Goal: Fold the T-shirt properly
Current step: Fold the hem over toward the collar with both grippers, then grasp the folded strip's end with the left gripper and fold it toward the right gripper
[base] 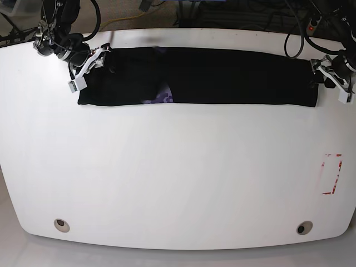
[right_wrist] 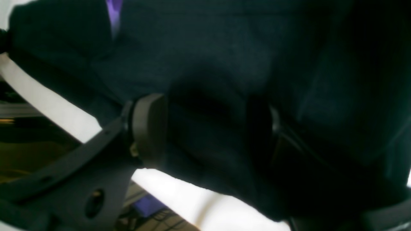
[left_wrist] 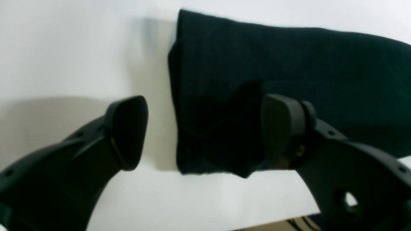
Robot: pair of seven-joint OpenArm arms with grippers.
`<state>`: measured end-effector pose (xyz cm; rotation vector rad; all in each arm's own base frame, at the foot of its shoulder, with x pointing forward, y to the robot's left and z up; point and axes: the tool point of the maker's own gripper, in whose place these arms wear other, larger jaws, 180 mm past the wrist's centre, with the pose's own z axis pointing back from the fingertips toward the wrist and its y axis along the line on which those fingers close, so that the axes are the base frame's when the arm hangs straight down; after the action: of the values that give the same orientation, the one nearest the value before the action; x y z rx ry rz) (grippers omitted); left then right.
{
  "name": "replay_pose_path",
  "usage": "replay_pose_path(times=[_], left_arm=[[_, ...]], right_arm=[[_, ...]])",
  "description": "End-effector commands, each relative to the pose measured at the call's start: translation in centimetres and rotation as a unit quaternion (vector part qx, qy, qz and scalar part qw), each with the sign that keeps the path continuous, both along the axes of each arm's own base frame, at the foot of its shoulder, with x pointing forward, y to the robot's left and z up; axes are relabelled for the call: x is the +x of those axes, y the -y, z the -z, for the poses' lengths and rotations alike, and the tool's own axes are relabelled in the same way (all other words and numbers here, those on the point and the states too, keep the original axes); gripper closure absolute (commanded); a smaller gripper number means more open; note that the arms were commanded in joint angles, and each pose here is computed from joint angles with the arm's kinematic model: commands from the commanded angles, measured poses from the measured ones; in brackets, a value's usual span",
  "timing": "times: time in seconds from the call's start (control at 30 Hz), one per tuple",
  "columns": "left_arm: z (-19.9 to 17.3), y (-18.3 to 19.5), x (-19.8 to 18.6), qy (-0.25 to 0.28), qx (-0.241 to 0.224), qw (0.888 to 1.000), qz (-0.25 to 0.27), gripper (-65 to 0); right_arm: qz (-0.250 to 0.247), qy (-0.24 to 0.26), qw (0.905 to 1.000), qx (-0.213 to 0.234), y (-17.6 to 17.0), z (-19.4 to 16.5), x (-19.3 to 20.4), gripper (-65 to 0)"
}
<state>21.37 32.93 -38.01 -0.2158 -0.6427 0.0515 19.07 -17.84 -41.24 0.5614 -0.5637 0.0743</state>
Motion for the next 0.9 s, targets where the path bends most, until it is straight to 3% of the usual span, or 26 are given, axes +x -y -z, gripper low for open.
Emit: replay_pose_path(times=[0.0, 0.27, 0.33, 0.63, 0.87], left_arm=[[-0.6, -0.9, 0.3, 0.009, 0.005, 1.0, -0.002, -51.4], [1.7, 1.1, -0.1, -0.024, -0.023, 0.999, 0.023, -51.0], [2.1, 1.4, -0.6, -0.033, -0.025, 0.999, 0.026, -48.3], [3.2, 3.7, -0.8, -0.052, -0.034, 0.996, 0.063, -1.0], [0.0, 4.9, 0.7, 0.007, -0.034, 0.996, 0.083, -0.7]], right_arm=[[-0.01, -0.004, 0.9991, -0.041, 1.0, 0.0, 0.1, -36.9], [-0.02, 0.022, 0.998, -0.056, 0.8, -1.5, 0.7, -36.9], [-0.021, 0.024, 0.9979, -0.057, 0.8, -1.6, 0.8, -36.9], [-0.021, 0.026, 0.9979, -0.056, 0.7, -1.8, 0.8, -36.6], [-0.021, 0.026, 0.9979, -0.055, 0.7, -1.7, 0.8, -36.6]])
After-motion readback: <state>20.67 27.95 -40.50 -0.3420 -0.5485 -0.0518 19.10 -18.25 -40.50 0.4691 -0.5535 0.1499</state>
